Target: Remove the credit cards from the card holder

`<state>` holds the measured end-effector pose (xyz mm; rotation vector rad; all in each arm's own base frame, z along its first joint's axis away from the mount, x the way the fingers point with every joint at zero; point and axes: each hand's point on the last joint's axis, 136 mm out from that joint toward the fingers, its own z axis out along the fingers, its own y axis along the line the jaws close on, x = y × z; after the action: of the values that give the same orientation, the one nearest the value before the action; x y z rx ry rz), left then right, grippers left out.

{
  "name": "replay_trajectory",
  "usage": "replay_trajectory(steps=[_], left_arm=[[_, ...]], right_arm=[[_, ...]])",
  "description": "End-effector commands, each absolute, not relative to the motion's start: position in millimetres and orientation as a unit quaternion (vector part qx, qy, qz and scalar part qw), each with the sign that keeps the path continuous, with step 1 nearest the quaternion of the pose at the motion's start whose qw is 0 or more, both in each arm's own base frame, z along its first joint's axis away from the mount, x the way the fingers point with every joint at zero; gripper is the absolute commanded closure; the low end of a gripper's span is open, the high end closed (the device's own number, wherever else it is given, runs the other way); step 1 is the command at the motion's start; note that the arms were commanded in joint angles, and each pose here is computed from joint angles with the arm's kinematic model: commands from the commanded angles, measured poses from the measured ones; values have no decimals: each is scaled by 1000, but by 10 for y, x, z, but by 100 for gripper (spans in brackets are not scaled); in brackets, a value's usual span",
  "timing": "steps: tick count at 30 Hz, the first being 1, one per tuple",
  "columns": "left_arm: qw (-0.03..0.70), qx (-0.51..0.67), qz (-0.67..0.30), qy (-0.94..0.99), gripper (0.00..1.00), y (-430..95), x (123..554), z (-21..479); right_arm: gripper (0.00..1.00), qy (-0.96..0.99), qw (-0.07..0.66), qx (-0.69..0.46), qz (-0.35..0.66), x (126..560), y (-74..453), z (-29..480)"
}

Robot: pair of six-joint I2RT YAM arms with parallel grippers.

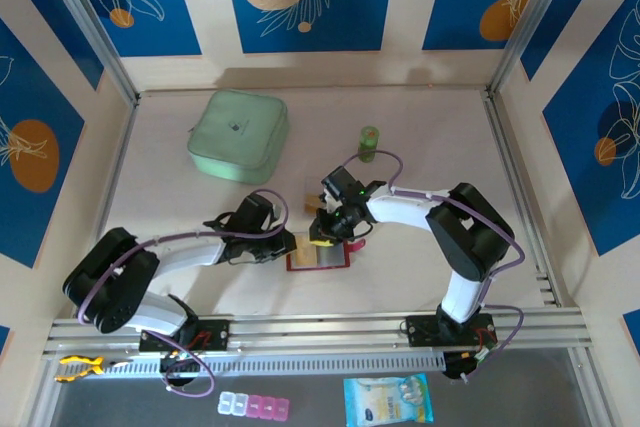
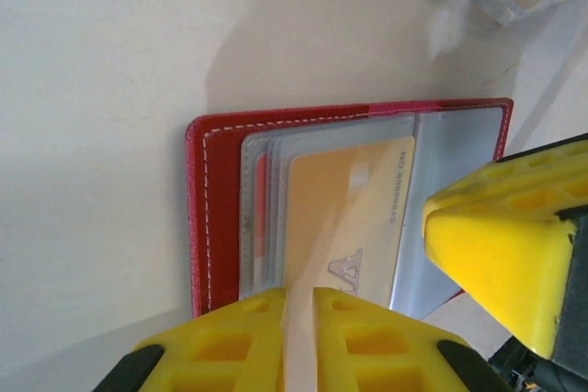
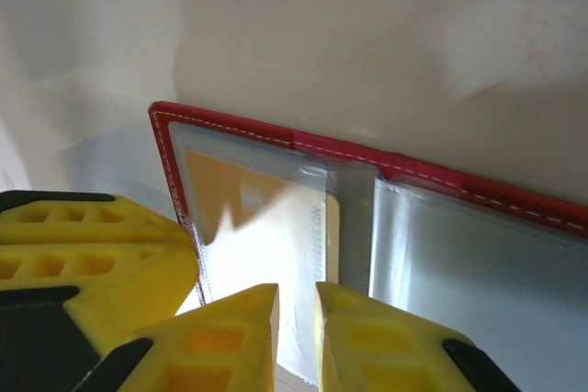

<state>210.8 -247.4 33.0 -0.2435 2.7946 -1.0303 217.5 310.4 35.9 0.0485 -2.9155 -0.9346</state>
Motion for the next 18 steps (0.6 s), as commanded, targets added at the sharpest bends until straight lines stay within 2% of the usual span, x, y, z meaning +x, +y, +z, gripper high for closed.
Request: replay_trajectory(steps=[1,18], left_arm=[[70,-81,-352,930,86,-2502,2139,325],[47,-86,-336,937,90,-2471,2134,201]], right_arm=[[81,-951,54,25,-304,2122,3140,355],[81,-956,59,22,-287,2073,3077,285]])
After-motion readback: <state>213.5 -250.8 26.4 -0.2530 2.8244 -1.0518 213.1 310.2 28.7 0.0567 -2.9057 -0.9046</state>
